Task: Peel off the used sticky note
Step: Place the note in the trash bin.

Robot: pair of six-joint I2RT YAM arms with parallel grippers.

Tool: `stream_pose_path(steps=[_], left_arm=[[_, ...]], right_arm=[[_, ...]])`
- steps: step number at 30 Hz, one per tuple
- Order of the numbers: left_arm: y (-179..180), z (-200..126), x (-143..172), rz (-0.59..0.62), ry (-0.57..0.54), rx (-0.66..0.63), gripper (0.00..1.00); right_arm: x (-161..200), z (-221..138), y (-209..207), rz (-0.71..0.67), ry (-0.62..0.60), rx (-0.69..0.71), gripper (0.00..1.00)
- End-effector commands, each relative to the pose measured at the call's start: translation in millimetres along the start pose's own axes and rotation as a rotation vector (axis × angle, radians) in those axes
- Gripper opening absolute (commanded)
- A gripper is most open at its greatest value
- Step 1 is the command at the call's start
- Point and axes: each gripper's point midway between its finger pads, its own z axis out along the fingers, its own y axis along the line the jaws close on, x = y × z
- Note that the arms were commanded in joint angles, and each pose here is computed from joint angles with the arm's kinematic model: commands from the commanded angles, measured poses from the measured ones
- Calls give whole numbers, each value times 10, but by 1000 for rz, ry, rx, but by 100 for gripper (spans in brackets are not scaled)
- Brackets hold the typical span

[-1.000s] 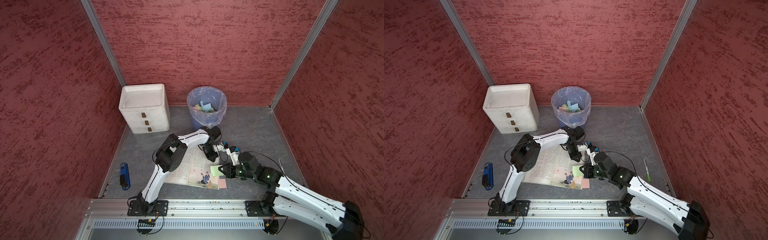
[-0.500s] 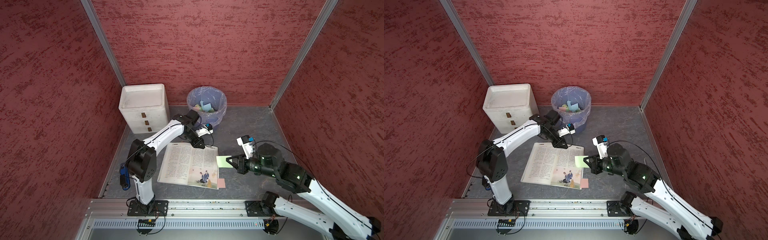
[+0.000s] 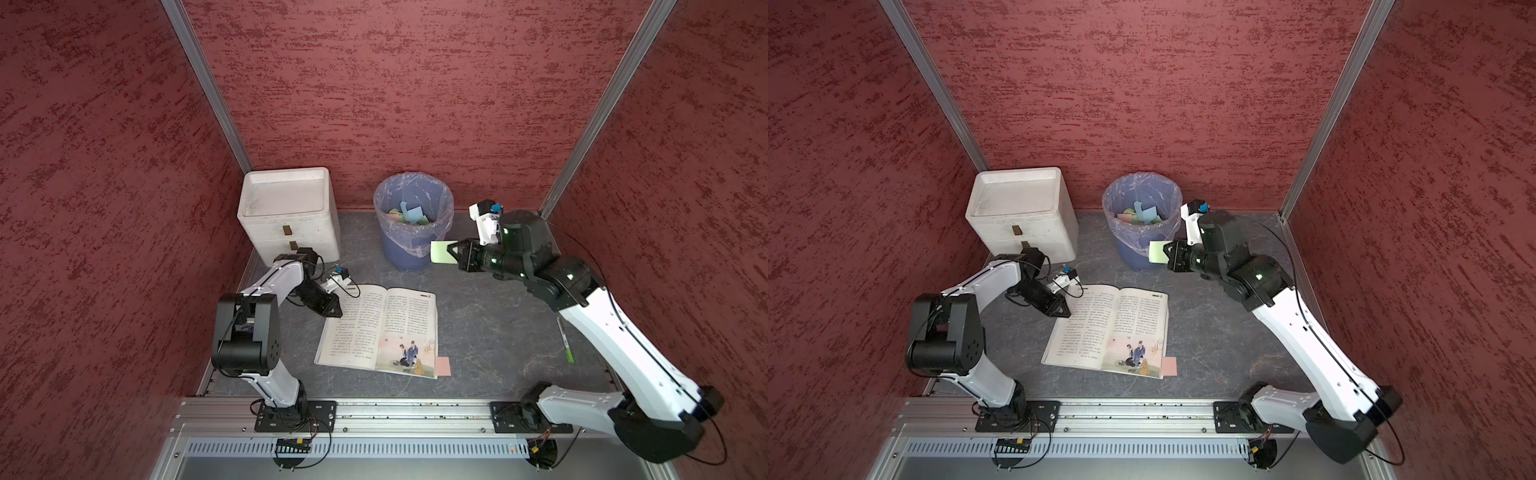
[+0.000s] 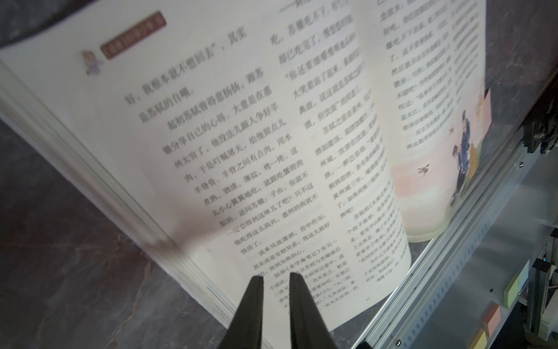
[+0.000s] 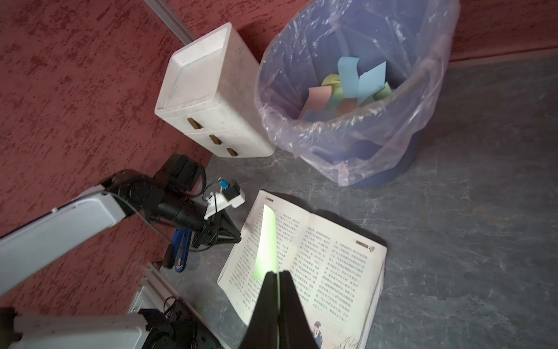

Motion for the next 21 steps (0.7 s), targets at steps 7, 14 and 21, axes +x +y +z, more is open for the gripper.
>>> stream_pose_path(steps=[7,14,21], left_arm=[[139,257,192,60,22,-61,16],[27,388,249,86,57,-59,12],[-118,362,161,97,41,-28,11]], right_arm=[[-897,658,-4,-46,-111,51,0],[-1188,1198,-102,-73,-116,127,0],[-1221,1595,-236,-79,-114,164,0]])
